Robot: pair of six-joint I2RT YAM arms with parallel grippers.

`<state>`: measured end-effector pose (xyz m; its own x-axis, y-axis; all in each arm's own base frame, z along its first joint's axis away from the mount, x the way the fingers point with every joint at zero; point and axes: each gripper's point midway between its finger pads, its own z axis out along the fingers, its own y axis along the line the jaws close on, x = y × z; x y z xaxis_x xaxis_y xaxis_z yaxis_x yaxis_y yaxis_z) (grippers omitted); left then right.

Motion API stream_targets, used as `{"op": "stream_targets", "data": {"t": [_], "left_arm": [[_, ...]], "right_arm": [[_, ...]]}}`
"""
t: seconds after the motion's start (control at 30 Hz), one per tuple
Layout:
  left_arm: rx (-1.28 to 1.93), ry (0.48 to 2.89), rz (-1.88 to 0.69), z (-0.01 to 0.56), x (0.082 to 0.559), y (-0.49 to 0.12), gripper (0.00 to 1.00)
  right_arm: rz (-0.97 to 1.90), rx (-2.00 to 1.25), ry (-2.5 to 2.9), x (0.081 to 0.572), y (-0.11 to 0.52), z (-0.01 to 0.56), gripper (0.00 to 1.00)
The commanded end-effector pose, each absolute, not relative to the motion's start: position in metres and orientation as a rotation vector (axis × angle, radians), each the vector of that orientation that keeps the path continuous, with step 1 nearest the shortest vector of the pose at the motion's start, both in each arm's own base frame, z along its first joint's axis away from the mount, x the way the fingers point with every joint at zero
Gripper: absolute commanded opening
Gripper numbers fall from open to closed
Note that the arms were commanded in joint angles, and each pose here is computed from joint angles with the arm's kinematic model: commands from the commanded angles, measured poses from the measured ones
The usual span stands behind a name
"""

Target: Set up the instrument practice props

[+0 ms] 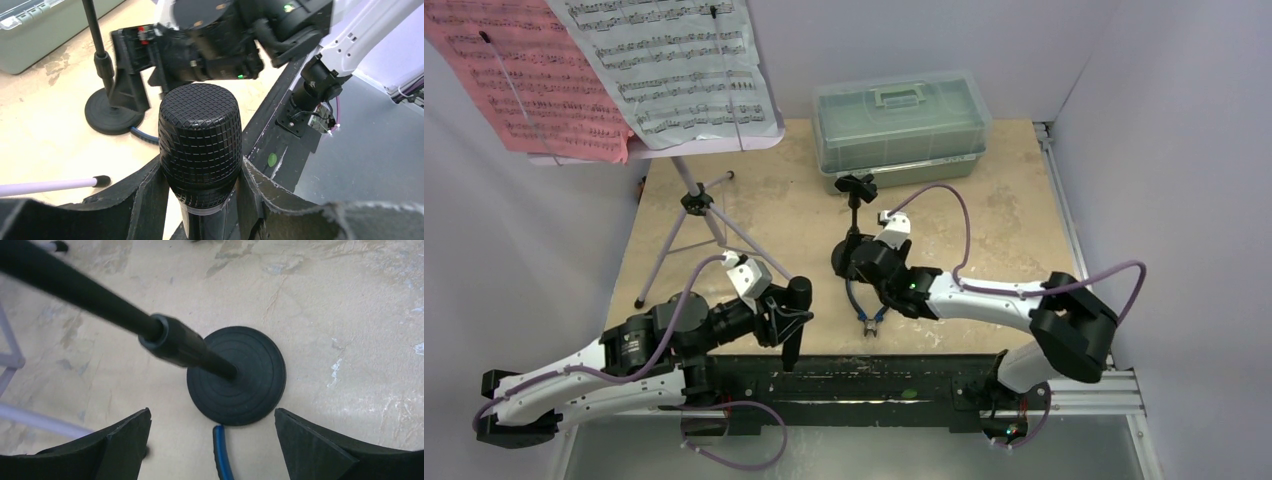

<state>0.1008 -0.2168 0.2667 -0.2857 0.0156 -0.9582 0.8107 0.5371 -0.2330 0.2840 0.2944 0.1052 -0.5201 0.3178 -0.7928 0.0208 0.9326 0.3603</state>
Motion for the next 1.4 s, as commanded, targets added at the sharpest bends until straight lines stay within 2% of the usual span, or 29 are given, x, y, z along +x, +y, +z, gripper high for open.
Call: {"op": "stream_targets", "data": {"t": [0.0, 0.1, 0.2, 0.43, 0.6, 0.77, 1.0, 1.37], "left_arm": [[0.662, 1.688, -0.890, 0.271, 0.108, -0.217, 0.00], [0.660, 1.695, -0.882, 0.270, 0.109, -0.217, 0.00], [0.658, 1.692, -0.883, 0.270, 0.109, -0.217, 0.00], [0.652, 1.673, -0.899, 0.274, 0.108, -0.216, 0.00], [0.643, 1.662, -0.909, 0.276, 0.108, -0.216, 0.00], [0.627, 1.661, -0.925, 0.277, 0.106, -0.213, 0.00], [0.594, 1.631, -0.942, 0.285, 0.106, -0.207, 0.00], [0.605, 1.648, -0.929, 0.279, 0.108, -0.211, 0.00]], "right_arm": [[0.581, 0.015, 2.075, 0.256, 0.304, 0.128, 0.97], [0.649, -0.121, 2.030, 0.235, 0.289, 0.128, 0.99], [0.723, -0.264, 1.848, 0.228, 0.270, 0.155, 0.99], [0.775, -0.504, 1.454, 0.254, 0.228, 0.257, 0.99], [1.029, -0.638, 1.198, 0.263, 0.228, 0.338, 0.99], [1.065, -0.789, 1.064, 0.256, 0.231, 0.401, 0.99], [1.243, -1.024, 1.070, 0.260, 0.253, 0.416, 0.99], [1.213, -1.096, 1.113, 0.295, 0.264, 0.392, 0.99]]}}
